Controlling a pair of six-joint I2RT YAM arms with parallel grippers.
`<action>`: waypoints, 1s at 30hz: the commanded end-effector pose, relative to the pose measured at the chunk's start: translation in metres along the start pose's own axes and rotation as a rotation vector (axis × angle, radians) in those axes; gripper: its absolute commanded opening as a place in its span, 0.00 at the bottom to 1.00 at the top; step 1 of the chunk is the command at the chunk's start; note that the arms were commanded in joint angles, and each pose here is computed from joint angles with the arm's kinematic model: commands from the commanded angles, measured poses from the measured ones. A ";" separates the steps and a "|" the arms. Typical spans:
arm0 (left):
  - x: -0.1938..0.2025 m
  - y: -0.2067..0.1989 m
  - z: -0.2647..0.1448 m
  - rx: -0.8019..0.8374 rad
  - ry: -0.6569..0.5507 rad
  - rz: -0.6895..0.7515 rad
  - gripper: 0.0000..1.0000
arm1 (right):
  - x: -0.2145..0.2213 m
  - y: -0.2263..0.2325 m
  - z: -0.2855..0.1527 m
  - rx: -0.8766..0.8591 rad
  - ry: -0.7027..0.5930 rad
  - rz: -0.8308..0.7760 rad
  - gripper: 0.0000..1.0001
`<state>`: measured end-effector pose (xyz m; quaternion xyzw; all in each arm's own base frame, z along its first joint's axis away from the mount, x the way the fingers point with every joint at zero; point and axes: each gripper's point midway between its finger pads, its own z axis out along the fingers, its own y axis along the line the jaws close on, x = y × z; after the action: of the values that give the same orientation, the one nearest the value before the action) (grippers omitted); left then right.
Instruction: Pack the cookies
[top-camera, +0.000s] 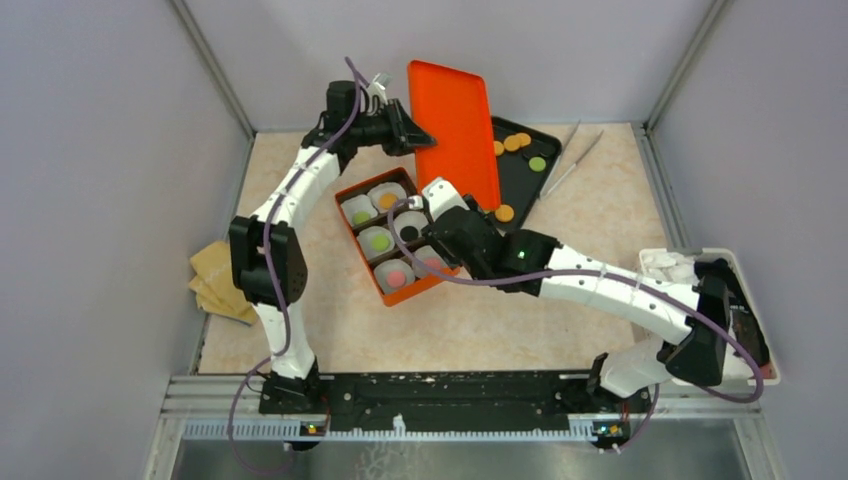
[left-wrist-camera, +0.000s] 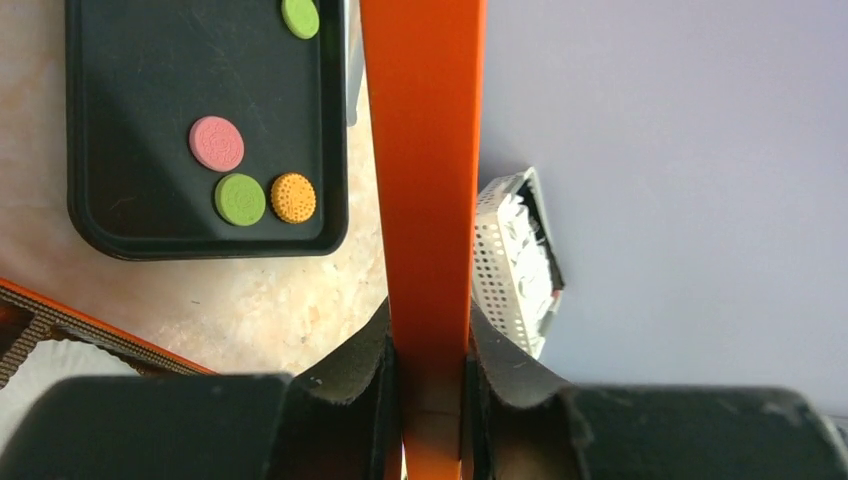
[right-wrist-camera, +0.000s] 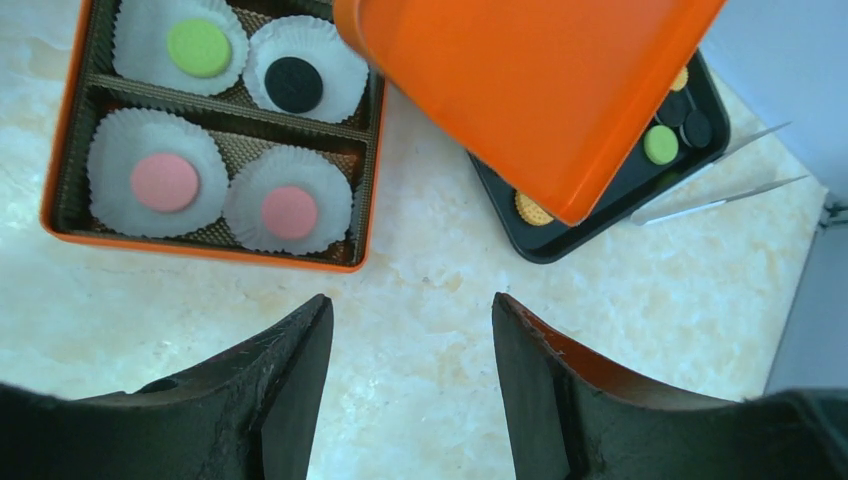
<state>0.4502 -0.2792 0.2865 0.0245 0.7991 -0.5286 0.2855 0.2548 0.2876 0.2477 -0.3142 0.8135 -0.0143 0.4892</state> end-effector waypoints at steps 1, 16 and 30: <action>-0.008 -0.032 -0.014 0.175 0.090 -0.087 0.00 | -0.027 -0.022 -0.008 0.099 -0.168 -0.032 0.59; 0.002 -0.057 -0.059 0.309 0.204 -0.197 0.00 | -0.042 -0.009 0.037 0.224 -0.300 -0.112 0.60; 0.024 -0.046 -0.075 0.305 0.225 -0.195 0.00 | -0.055 -0.059 0.048 0.483 -0.335 -0.029 0.12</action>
<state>0.4216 -0.2412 0.2982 -0.0508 0.7627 -0.6323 0.1262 0.3205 0.3050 0.2303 -0.3497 0.6952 -0.1739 0.6035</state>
